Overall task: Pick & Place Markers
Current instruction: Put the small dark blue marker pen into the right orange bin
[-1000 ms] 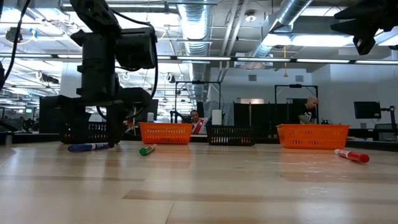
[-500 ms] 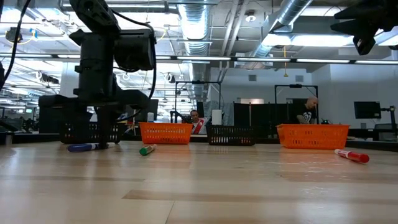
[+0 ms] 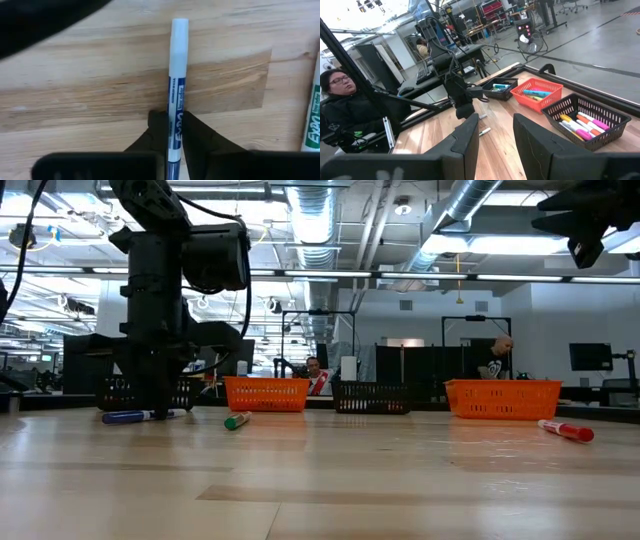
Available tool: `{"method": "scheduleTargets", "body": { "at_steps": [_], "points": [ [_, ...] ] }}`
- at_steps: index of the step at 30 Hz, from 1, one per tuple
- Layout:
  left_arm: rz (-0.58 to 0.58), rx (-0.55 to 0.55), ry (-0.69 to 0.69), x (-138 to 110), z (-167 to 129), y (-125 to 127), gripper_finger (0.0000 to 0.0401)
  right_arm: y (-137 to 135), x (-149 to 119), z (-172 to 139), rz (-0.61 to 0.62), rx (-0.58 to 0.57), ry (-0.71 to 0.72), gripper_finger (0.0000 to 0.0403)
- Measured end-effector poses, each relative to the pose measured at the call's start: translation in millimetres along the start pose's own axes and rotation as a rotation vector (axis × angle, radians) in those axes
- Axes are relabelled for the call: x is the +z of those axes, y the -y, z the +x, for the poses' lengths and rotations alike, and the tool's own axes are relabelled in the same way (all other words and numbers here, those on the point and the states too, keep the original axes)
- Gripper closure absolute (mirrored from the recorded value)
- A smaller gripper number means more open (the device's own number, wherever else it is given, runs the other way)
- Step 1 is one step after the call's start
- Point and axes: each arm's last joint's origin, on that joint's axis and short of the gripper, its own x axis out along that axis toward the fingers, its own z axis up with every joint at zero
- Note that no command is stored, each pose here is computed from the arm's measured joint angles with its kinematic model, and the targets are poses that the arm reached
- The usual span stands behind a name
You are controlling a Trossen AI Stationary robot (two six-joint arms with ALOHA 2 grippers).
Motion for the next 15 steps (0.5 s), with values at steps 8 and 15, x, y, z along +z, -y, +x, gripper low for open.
{"method": "scheduleTargets", "body": {
  "at_steps": [8, 15],
  "points": [
    [0.0, -0.086, 0.062, 1.4, -22.1, -2.4, 0.0361, 0.0, 0.0, 0.0, 0.0, 0.0, 0.0, 0.0292],
    [-0.015, -0.272, 0.163, 4.4, -48.4, 2.5, 0.0366, 0.0, 0.0, 0.1, 0.0, 0.0, 0.0, 0.0292]
  ]
}}
